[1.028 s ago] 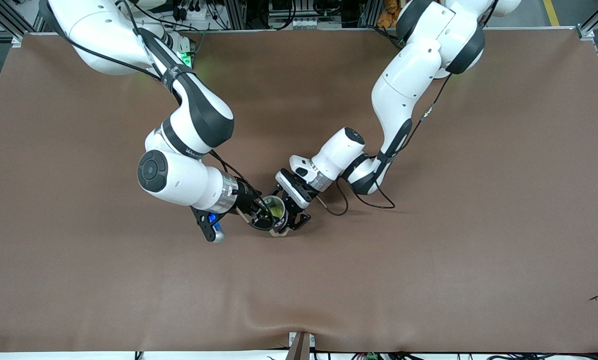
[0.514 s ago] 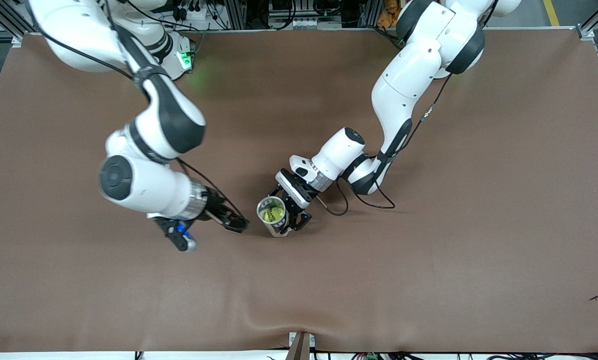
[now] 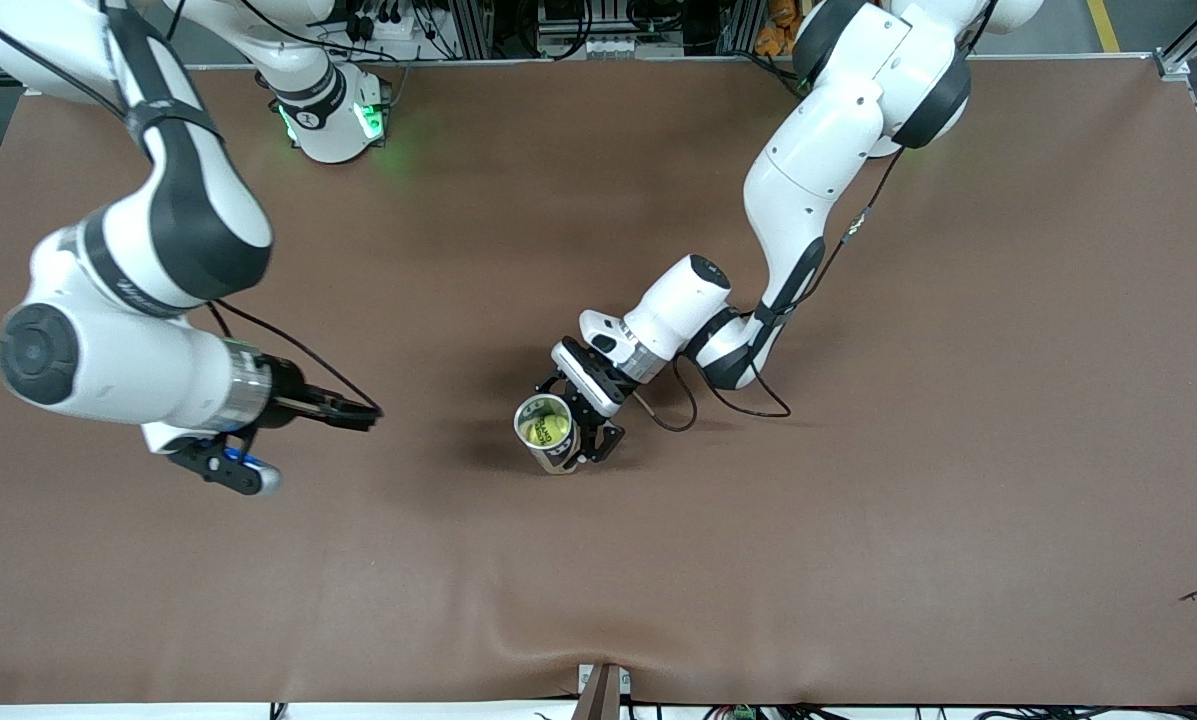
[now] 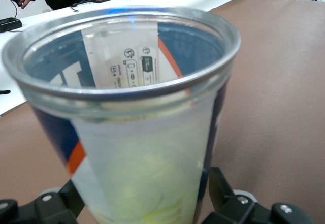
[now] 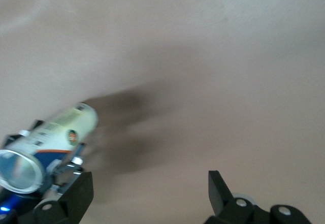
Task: Insert tennis ball vertically with right arm
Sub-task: 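Withdraw the right gripper while the left gripper lowers the tube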
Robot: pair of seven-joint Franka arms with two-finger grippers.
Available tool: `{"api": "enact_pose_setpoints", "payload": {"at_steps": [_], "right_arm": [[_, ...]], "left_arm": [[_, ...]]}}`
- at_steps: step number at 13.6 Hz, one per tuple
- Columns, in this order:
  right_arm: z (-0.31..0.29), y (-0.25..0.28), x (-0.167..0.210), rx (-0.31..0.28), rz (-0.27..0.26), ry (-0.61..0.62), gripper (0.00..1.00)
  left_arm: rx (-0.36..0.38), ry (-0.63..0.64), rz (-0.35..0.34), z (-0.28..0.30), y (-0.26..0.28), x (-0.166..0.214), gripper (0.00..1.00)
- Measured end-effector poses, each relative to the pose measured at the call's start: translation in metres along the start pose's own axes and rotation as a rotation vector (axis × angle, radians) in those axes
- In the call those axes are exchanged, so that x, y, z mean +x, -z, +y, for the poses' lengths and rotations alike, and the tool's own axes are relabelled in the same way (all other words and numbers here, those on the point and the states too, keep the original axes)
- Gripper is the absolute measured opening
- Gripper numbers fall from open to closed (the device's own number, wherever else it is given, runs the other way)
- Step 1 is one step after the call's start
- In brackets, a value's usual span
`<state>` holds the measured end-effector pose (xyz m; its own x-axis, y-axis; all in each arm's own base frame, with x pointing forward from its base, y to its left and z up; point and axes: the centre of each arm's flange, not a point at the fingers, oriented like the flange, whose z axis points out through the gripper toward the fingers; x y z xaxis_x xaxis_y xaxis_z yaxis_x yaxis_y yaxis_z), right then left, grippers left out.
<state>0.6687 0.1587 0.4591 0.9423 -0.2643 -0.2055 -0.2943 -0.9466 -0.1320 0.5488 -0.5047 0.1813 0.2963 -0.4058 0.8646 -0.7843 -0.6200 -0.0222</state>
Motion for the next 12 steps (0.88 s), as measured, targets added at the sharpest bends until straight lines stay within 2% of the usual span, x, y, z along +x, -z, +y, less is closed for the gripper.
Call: {"api": "enact_pose_setpoints", "payload": {"at_steps": [4, 6, 9, 12], "right_arm": [[0.068, 0.025, -0.006, -0.101, 0.029, 0.163, 1.00], [0.114, 0.046, -0.006, -0.138, 0.027, 0.221, 1.00], [0.168, 0.079, -0.011, -0.172, 0.031, 0.284, 1.00], [0.179, 0.115, -0.037, -0.179, 0.040, 0.301, 1.00]], "left_arm": [[-0.004, 0.002, -0.016, 0.002, 0.000, -0.008, 1.00], [-0.008, 0.004, -0.029, 0.003, 0.000, -0.014, 1.00], [-0.012, 0.006, -0.046, 0.005, 0.000, -0.023, 1.00], [-0.012, 0.011, -0.065, 0.003, 0.002, -0.032, 1.00]]}}
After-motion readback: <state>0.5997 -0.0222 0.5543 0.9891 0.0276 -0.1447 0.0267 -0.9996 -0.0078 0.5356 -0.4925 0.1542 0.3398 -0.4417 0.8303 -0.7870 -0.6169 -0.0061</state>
